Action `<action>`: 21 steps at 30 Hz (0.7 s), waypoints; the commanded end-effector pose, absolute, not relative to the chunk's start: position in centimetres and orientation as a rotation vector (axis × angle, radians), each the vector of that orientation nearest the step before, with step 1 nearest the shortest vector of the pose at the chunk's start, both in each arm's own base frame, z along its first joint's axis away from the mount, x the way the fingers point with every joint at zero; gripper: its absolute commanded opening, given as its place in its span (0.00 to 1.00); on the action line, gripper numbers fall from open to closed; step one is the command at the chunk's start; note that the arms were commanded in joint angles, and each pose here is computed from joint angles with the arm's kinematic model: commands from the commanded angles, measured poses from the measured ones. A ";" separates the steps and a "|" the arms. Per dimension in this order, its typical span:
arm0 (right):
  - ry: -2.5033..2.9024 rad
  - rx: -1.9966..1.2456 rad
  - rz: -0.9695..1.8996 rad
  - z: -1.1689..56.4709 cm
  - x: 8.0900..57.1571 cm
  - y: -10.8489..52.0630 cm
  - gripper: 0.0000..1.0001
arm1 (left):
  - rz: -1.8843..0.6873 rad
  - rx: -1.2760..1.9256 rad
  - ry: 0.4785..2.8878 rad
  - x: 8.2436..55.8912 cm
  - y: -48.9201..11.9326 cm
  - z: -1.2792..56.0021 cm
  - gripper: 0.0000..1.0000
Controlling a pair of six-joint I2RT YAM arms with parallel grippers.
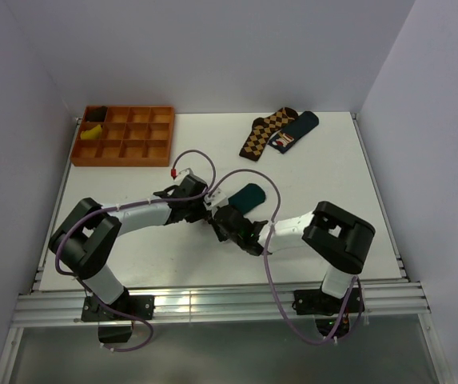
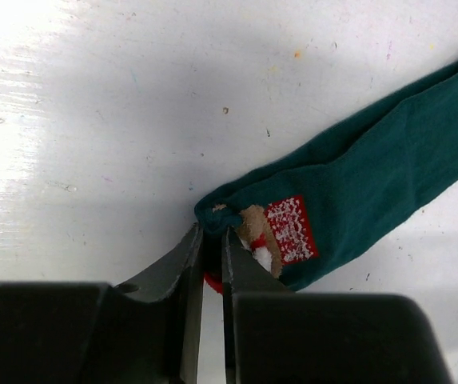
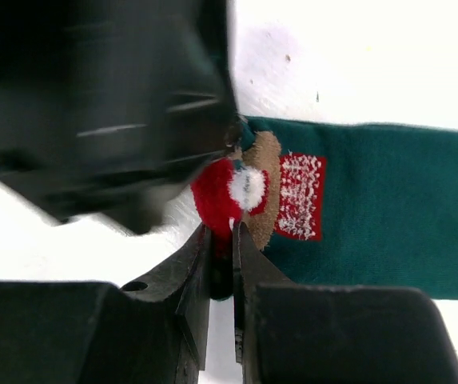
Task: Roll the socks
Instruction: Roll the sock at the center of the board.
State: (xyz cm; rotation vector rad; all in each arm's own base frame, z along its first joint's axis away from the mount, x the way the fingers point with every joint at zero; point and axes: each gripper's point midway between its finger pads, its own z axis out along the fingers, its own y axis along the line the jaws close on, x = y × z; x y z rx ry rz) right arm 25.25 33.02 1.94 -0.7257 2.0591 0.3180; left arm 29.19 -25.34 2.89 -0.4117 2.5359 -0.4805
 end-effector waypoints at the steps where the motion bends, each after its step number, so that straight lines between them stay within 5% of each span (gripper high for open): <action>1: 2.288 -0.659 0.520 -0.1 22.1 31.8 0.00 | -0.487 -0.437 2.510 29.1 -25.3 3.9 0.17; 16: 2.492 -0.324 0.888 -1.2 21.0 30.2 0.00 | -0.548 -0.471 2.487 29.9 -26.1 4.1 0.13; 17: 2.467 -0.332 0.901 -0.5 21.2 30.4 0.04 | -0.549 -0.462 2.487 30.0 -26.1 4.1 0.09; 18: 2.446 -0.349 0.909 0.0 21.3 30.6 0.26 | -0.545 -0.458 2.490 29.9 -26.1 4.0 0.07; 21: 2.379 -0.394 0.931 2.7 21.8 31.0 0.47 | -0.540 -0.443 2.492 29.7 -25.9 3.8 0.04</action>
